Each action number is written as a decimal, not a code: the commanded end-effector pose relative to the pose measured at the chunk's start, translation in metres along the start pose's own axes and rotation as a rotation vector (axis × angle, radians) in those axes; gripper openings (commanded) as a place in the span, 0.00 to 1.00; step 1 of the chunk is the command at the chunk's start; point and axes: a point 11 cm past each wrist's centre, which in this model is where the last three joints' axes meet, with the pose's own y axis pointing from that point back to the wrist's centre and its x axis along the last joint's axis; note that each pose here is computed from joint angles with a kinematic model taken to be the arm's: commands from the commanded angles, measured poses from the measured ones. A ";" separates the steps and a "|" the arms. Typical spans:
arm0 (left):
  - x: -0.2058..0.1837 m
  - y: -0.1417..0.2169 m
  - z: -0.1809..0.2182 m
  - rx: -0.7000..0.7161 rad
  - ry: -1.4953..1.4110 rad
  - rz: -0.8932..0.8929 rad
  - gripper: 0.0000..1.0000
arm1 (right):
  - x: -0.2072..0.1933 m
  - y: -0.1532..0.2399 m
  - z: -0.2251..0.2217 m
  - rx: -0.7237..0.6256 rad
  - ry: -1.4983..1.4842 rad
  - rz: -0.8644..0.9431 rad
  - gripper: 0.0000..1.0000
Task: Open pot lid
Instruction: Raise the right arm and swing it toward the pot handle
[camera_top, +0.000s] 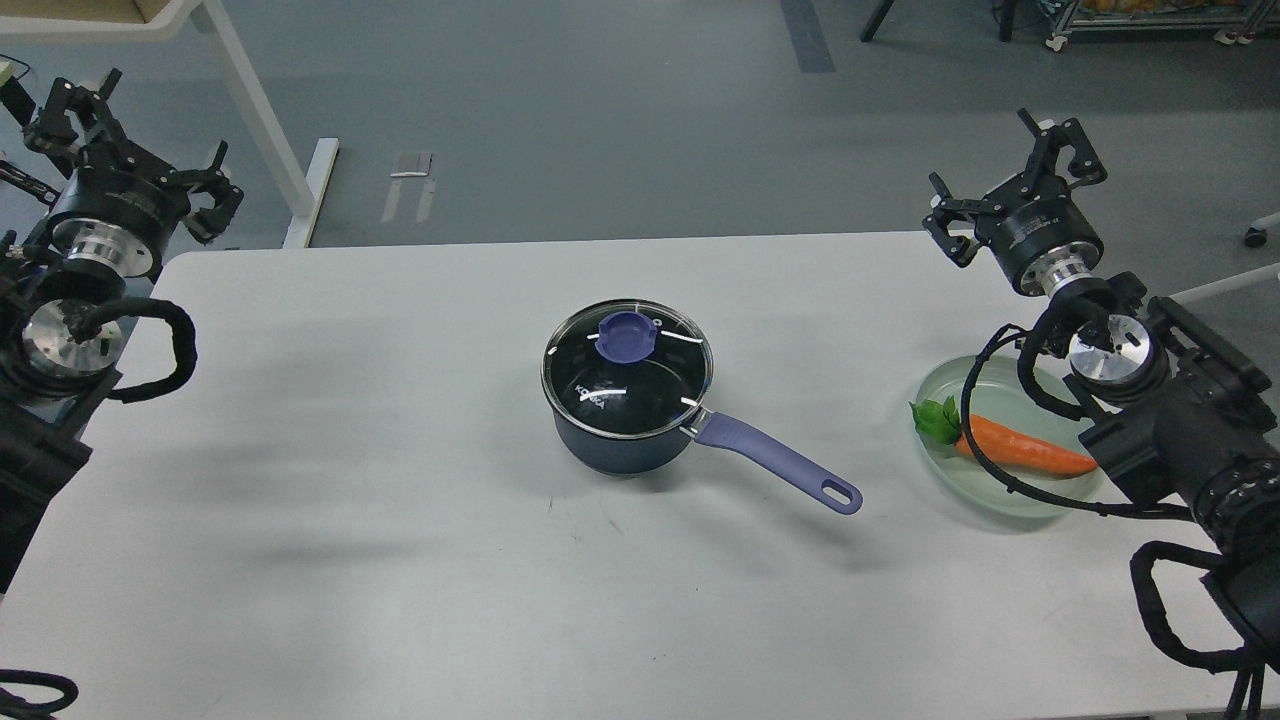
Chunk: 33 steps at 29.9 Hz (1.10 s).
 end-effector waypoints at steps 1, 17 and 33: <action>0.001 0.001 -0.002 0.002 -0.004 0.000 1.00 | 0.001 0.000 -0.010 -0.018 0.053 -0.004 1.00; 0.001 0.007 -0.005 0.050 -0.028 -0.019 0.99 | -0.071 -0.016 -0.072 -0.171 0.564 -0.208 1.00; -0.007 0.003 0.000 0.083 -0.183 -0.046 0.99 | -0.180 0.056 0.024 -0.533 1.563 -0.853 1.00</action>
